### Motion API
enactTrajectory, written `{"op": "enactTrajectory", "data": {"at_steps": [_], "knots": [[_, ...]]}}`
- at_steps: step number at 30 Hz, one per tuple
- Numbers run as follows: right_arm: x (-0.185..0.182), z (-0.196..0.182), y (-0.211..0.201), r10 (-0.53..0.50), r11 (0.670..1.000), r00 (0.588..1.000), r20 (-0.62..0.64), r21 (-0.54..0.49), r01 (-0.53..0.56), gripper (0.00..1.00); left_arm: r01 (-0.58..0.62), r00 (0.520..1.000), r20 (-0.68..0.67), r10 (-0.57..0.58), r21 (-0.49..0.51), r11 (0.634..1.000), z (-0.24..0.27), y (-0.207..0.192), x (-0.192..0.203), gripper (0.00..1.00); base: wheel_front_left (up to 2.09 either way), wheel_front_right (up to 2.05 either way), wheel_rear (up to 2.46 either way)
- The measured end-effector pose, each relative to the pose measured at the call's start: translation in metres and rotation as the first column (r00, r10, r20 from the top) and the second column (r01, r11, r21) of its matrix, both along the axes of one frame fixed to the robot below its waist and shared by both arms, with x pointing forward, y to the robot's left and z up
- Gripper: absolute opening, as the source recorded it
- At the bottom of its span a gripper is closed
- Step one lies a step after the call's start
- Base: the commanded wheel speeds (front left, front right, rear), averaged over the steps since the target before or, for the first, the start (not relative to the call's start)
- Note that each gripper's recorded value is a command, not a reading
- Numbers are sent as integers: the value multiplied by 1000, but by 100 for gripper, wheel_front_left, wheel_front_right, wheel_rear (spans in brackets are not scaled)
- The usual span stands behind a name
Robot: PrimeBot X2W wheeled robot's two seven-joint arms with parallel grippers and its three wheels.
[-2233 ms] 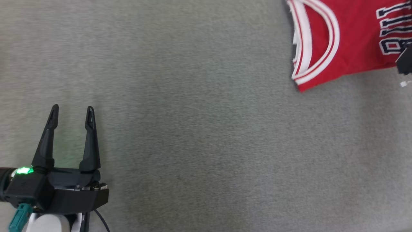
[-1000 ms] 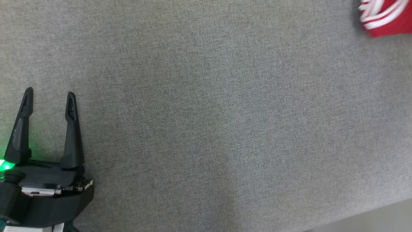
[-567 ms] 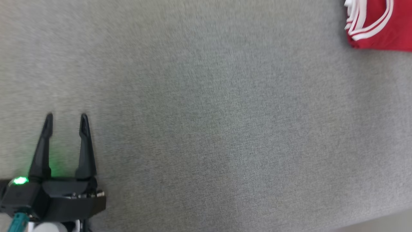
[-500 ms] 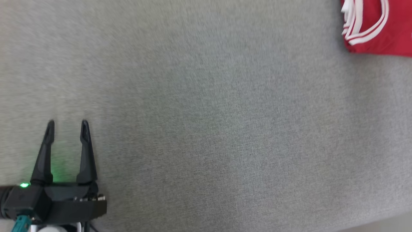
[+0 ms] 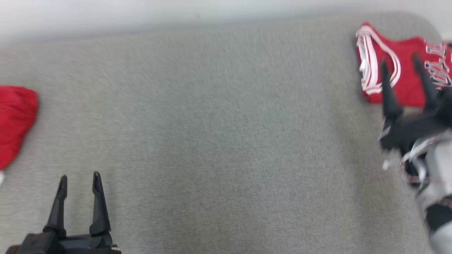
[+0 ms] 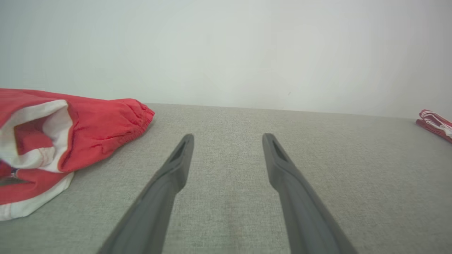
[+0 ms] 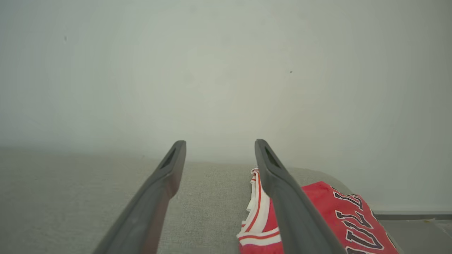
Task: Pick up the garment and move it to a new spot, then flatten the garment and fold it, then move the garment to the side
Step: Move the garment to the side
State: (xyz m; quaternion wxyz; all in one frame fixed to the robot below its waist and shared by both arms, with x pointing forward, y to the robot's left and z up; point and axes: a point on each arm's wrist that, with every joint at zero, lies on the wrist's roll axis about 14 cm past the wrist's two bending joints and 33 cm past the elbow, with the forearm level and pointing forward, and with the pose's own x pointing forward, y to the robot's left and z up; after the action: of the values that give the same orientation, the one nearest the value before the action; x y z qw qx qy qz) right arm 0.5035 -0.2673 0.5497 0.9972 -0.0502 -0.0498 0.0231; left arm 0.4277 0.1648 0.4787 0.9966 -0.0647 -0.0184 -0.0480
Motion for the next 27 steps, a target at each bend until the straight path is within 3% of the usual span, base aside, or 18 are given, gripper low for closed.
{"op": "enactTrajectory", "data": {"at_steps": [19,27], "knots": [[-109,-21,76,82,967,997,4,243,-80,100,-133,989,63,134,-8,991,33,43,-67,100,0,0,0],[-140,-31,84,70,963,997,-25,261,-61,100,-163,984,70,163,-10,987,36,52,-84,100,0,0,0]]}}
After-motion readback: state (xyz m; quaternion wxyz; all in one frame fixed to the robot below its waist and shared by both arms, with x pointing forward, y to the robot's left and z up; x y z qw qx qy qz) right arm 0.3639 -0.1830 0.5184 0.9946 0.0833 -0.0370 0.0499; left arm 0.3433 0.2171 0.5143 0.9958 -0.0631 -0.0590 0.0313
